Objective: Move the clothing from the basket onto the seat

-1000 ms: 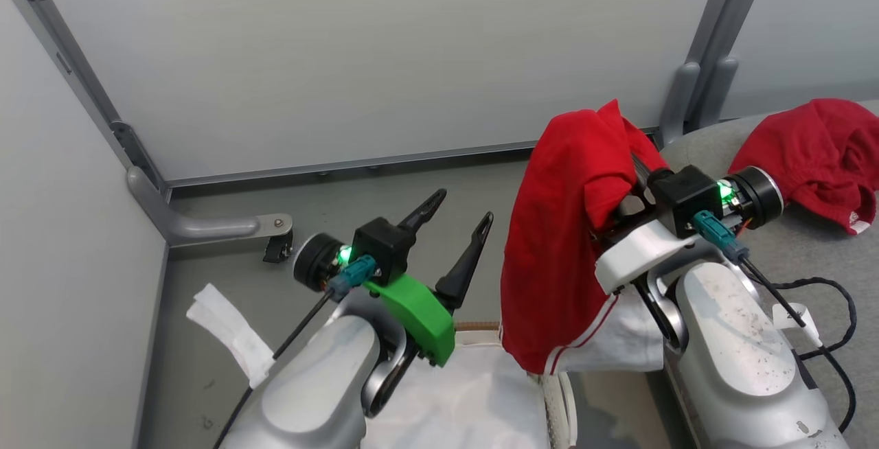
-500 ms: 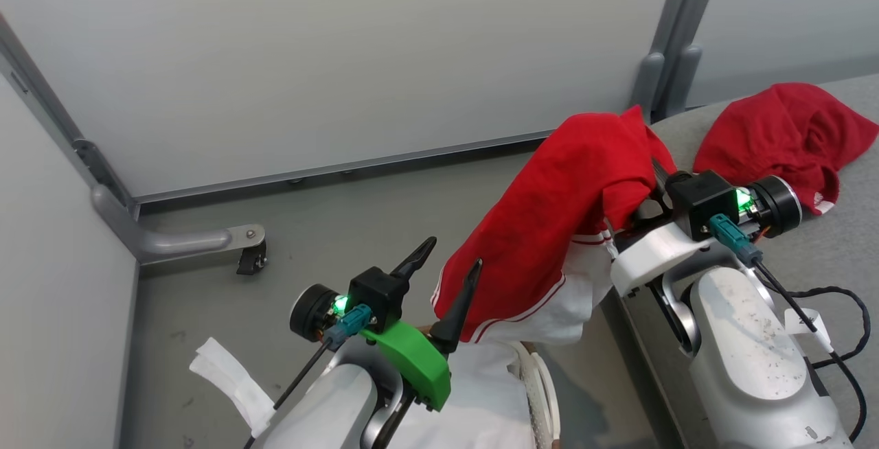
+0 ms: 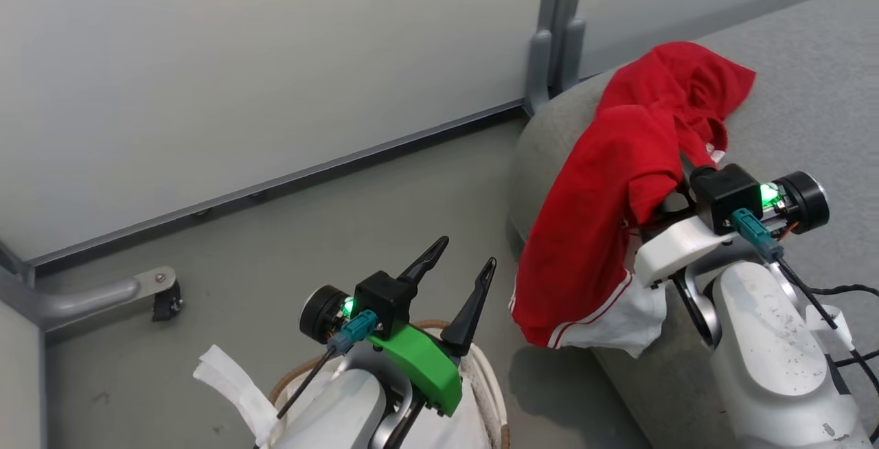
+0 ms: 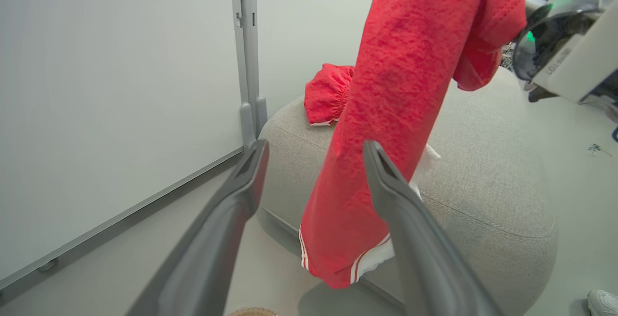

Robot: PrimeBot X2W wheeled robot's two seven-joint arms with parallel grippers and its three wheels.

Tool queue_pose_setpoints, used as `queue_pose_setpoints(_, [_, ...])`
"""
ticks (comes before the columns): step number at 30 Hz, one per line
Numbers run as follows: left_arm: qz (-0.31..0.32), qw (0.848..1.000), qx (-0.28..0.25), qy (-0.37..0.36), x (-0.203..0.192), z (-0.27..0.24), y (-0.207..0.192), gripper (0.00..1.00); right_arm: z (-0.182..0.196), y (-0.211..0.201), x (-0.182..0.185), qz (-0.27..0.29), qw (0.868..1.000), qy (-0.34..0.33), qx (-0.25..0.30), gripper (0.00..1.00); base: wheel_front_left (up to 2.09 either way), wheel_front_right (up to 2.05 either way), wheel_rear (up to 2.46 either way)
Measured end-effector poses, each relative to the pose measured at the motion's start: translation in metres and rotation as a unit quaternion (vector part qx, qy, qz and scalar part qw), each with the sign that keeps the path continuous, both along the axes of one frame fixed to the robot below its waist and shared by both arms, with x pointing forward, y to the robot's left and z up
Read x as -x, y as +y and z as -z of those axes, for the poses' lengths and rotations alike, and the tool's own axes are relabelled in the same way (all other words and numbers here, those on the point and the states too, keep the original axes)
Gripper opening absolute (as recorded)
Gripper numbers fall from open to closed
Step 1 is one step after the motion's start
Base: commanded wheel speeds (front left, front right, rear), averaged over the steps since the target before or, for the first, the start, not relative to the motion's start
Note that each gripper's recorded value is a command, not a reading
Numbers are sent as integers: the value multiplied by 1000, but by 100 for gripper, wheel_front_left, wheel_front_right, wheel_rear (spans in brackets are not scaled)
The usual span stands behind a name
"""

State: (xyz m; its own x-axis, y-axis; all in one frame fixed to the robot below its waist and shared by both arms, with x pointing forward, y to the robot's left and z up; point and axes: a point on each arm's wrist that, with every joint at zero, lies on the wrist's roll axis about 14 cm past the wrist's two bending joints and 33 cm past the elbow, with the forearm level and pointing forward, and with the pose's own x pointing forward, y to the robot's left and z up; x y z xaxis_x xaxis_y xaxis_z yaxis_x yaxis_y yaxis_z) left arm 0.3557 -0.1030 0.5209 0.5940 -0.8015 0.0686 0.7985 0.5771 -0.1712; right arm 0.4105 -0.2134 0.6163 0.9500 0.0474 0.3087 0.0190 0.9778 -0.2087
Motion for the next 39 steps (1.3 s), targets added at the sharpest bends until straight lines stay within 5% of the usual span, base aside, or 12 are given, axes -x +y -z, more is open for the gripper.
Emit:
queue_pose_setpoints(17, [103,994,-3,18,11,22,-60,100,0,-91,18,122,993,2,3,0,0,0,0])
queue_pose_setpoints(31, [92,995,-5,24,-28,44,-56,100,-124,-162,-29,188,970,-120,98,0,0,0,0])
queue_pose_setpoints(39, [61,998,-8,26,-72,68,-43,100,-106,-199,-78,225,966,-92,85,0,0,0,0])
